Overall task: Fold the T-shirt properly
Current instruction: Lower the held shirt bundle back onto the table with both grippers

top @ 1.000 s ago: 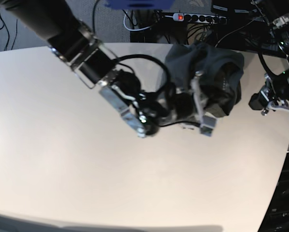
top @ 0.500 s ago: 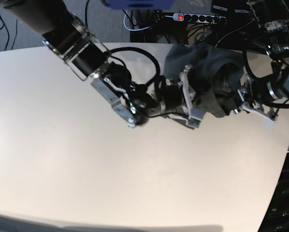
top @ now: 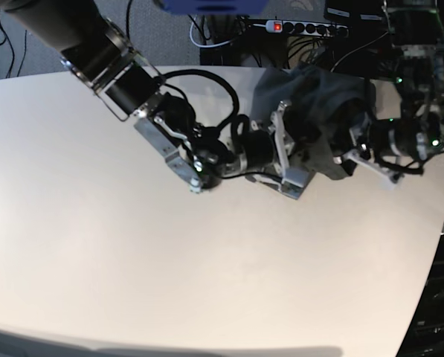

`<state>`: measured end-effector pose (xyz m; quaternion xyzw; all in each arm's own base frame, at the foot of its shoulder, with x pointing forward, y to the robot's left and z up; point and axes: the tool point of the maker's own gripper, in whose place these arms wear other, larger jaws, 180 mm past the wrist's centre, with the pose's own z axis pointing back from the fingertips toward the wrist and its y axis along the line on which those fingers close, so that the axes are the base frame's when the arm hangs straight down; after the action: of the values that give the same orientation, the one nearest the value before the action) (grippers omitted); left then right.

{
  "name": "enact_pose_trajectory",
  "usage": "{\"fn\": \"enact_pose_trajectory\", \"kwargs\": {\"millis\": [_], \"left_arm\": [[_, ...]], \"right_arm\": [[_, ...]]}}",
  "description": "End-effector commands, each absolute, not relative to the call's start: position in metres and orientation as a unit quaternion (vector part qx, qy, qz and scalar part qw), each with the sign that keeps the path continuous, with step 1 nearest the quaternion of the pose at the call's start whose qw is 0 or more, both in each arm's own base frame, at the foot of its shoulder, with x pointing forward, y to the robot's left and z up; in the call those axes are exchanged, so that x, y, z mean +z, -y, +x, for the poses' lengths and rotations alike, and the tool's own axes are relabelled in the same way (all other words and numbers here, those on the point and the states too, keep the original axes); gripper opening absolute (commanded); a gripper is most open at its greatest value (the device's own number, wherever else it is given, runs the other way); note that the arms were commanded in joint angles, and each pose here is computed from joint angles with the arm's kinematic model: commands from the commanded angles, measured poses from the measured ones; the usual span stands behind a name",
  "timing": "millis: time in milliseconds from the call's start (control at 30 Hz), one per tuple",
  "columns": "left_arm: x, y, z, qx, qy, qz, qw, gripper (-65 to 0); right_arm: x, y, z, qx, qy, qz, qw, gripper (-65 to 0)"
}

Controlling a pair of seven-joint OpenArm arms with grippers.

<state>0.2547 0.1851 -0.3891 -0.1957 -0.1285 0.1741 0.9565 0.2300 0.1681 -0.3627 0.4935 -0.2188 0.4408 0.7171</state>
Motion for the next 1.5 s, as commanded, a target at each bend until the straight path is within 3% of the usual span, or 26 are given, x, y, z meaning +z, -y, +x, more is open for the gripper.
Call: {"fn": "enact_pose_trajectory", "kwargs": {"millis": [0, 367, 700, 933, 1467], "left_arm": [[-0.388, -0.186, 0.259, 0.169, 0.131, -0.19, 0.958, -62.8], [-0.407, -0.167, 0.265, 0.154, 0.098, -0.192, 0.964, -62.8], [-0.429, -0.165, 0.266, 0.139, 0.083, -0.128, 0.978, -62.8], [-0.432, -0.161, 0.279, 0.132, 0.11, -0.109, 0.979, -62.8], [-0.497, -0.138, 0.282, 0.102, 0.065, -0.074, 0.99, -62.8]], "right_arm": [[-0.344, -0.172, 0.243, 0.434, 0.249, 0.507, 0.702, -64.4], [-0.348, -0.165, 0.244, 0.414, 0.259, 0.514, 0.705, -64.4], [-0.352, -0.154, 0.247, 0.39, 0.273, 0.52, 0.71, -64.4], [-0.388, -0.137, 0.252, 0.359, 0.242, 0.504, 0.747, -64.4], [-0.416, -0.082, 0.29, 0.336, 0.236, 0.446, 0.795, -64.4]]}}
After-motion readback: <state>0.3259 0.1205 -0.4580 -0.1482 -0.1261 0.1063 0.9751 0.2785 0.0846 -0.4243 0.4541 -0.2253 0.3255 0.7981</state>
